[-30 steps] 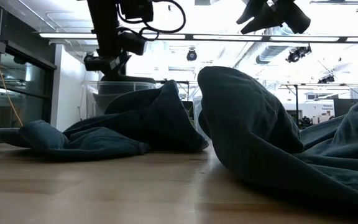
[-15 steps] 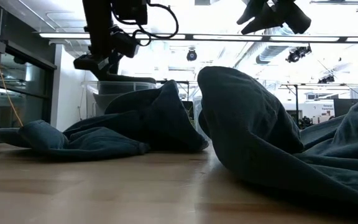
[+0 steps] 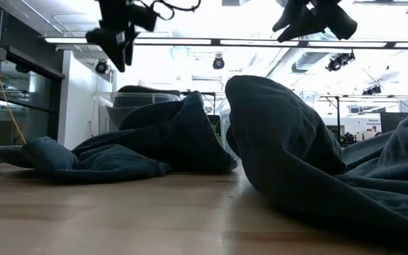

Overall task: Pick & Place hat
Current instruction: Put the gray cap into the left transparent bin, then put the bottom blue cap into the right transparent bin

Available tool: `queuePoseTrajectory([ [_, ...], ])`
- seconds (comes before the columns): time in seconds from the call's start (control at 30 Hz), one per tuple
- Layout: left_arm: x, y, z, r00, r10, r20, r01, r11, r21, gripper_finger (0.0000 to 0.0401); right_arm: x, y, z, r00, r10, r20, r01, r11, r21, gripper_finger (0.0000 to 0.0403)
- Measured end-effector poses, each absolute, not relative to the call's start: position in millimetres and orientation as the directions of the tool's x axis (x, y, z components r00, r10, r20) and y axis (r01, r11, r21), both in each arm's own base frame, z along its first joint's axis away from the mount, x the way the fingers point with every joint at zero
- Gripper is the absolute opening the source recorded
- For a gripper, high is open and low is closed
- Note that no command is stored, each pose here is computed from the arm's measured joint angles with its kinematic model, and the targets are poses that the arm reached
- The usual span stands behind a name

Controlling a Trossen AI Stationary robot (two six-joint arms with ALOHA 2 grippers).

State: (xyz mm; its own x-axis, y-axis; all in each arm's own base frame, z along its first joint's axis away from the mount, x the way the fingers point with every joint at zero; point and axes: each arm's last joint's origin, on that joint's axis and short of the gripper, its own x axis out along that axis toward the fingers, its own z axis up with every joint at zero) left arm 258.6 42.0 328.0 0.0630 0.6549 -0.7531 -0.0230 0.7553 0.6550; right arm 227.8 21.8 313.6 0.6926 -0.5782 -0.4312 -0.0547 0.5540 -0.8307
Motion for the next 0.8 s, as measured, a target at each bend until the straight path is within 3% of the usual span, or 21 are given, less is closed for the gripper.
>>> queuePoseTrajectory([
  [0.3, 249.7, 14.4, 344.5, 0.068, 0.608, -0.791, -0.069, 0.794, 0.604, 0.02, 227.1, 22.0, 312.5, 0.69, -0.573, -0.442, -0.037, 0.582, -0.813, 0.0165],
  [0.8, 250.1, -40.3, 338.6, 0.153, 0.452, -0.879, -0.251, 0.878, 0.408, 0.02, 222.1, 40.8, 303.4, 0.741, -0.307, -0.597, -0.189, 0.758, -0.624, 0.0165],
])
